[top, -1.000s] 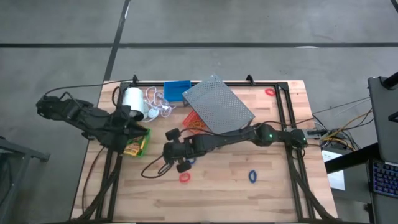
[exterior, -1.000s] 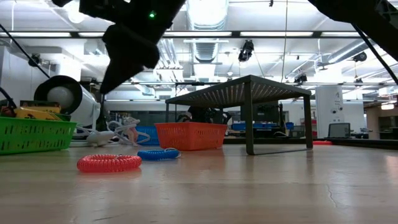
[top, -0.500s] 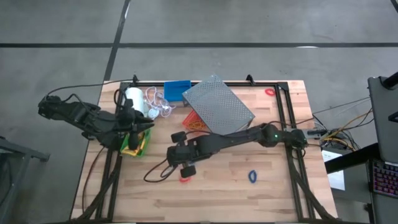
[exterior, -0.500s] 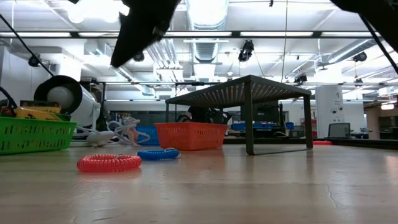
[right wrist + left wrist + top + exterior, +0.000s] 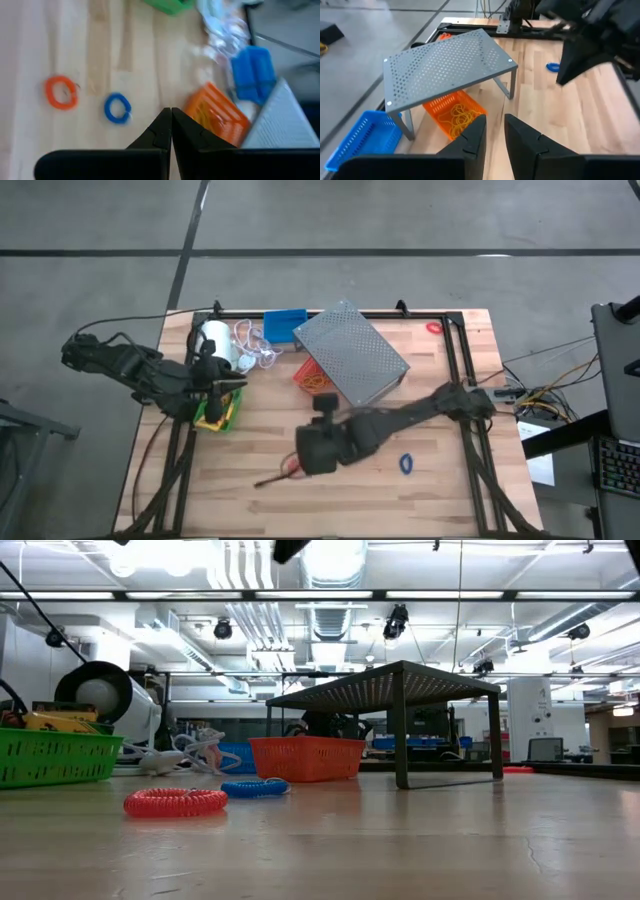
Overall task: Pick & Place Office Desk Supplies
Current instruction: Put the orange spring rubber band into the blue bin
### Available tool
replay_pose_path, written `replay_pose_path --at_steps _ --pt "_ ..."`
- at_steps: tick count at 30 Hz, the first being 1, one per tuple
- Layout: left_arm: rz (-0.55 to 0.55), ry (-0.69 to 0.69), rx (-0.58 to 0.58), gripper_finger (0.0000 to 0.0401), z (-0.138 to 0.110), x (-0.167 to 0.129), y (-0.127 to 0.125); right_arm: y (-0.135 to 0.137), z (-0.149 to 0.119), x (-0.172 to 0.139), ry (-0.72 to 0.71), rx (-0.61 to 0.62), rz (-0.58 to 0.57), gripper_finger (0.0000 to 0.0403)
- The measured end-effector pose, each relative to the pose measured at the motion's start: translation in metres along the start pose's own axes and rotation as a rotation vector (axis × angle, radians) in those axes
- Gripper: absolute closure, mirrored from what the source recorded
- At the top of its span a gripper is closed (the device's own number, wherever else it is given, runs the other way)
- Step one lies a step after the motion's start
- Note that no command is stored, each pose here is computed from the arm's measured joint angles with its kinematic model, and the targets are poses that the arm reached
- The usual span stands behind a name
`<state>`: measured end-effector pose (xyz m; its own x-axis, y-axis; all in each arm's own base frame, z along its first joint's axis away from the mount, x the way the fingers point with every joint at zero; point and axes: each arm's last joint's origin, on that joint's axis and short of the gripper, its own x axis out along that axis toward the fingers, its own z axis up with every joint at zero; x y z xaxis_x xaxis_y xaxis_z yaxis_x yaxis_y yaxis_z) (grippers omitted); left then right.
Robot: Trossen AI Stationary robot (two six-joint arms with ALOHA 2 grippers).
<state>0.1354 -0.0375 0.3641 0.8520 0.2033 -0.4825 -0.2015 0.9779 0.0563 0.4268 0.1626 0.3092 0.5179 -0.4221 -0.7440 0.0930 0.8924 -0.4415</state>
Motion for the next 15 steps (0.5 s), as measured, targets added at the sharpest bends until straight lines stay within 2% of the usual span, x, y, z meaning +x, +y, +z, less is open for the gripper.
replay_pose_path --at_steps 3,8,11,15 --pt "0.000 0.001 0.047 0.0327 0.000 0.000 0.000 0.021 -0.010 -0.008 -0.007 -0.004 -0.049 0.0394" --pt "-0.016 -0.069 0.021 0.0327 0.007 0.000 -0.002 0.044 -0.019 -0.022 -0.029 -0.029 -0.039 0.0394" --pt "-0.026 -0.122 0.026 0.0327 0.012 -0.003 -0.002 0.049 -0.023 -0.026 -0.054 0.010 -0.104 0.0394" --pt "-0.032 -0.154 0.028 0.0327 0.012 -0.012 0.004 0.058 -0.041 -0.032 -0.055 0.048 -0.219 0.0394"
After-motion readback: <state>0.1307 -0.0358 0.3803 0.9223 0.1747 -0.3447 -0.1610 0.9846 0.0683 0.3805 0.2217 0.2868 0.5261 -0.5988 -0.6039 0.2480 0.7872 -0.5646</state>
